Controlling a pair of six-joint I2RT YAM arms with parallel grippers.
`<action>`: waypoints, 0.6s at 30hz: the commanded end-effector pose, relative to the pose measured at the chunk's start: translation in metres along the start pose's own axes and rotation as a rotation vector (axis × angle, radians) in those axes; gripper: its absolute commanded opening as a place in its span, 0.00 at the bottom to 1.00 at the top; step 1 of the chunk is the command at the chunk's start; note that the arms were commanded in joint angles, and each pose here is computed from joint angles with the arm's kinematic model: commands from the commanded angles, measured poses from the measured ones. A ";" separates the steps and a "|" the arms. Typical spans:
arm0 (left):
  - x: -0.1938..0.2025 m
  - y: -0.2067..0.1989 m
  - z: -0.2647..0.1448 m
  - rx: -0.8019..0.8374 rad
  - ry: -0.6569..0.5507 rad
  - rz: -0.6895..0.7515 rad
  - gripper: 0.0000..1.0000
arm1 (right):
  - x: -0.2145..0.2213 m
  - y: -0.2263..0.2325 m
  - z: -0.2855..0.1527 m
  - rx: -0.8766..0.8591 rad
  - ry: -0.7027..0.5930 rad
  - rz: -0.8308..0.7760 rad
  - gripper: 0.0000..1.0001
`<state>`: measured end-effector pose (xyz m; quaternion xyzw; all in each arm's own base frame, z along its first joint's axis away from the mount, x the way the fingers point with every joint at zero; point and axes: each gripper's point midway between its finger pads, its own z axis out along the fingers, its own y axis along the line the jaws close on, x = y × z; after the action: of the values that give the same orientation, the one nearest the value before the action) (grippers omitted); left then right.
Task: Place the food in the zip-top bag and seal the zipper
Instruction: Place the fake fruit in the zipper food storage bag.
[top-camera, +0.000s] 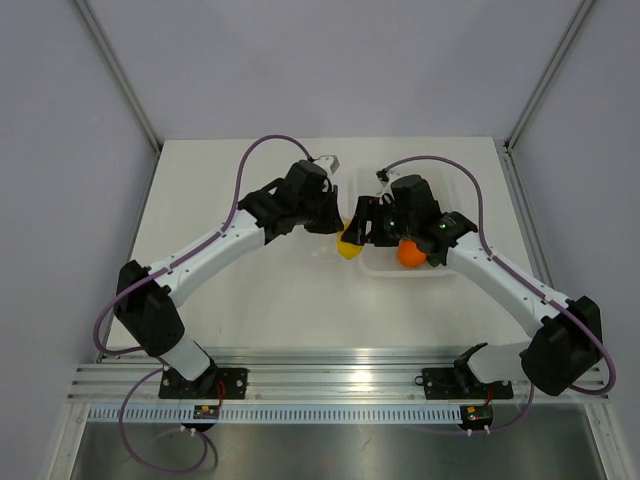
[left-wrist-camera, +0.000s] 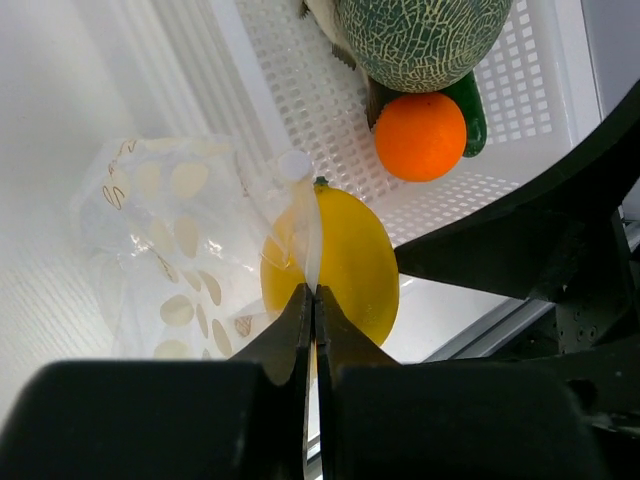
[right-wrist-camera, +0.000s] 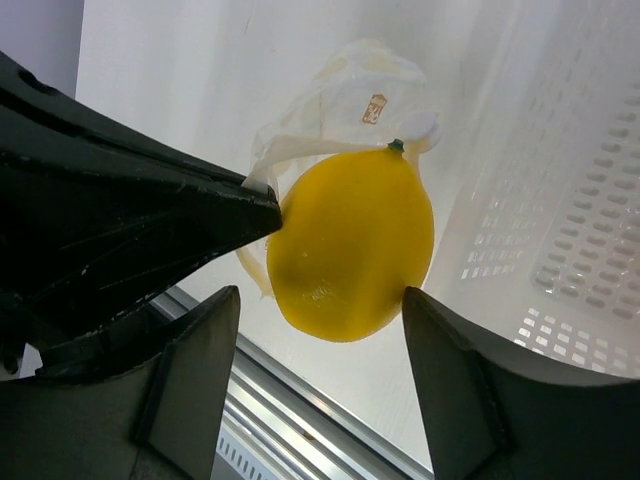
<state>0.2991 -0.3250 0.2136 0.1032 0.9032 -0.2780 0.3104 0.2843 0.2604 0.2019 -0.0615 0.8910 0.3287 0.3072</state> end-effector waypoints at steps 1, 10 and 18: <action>-0.007 -0.022 0.001 0.108 -0.013 -0.016 0.00 | -0.019 0.018 -0.018 -0.047 -0.107 -0.019 0.71; -0.011 -0.039 0.003 0.186 -0.004 -0.037 0.00 | -0.018 0.005 -0.005 -0.004 -0.121 0.000 0.44; -0.014 -0.045 0.006 0.210 0.000 -0.043 0.00 | -0.032 0.011 -0.001 -0.026 -0.177 0.015 0.21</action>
<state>0.2935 -0.3464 0.2093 0.1052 0.8978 -0.3275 0.2751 0.2929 0.2556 0.2105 -0.0326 0.8779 0.3303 0.3451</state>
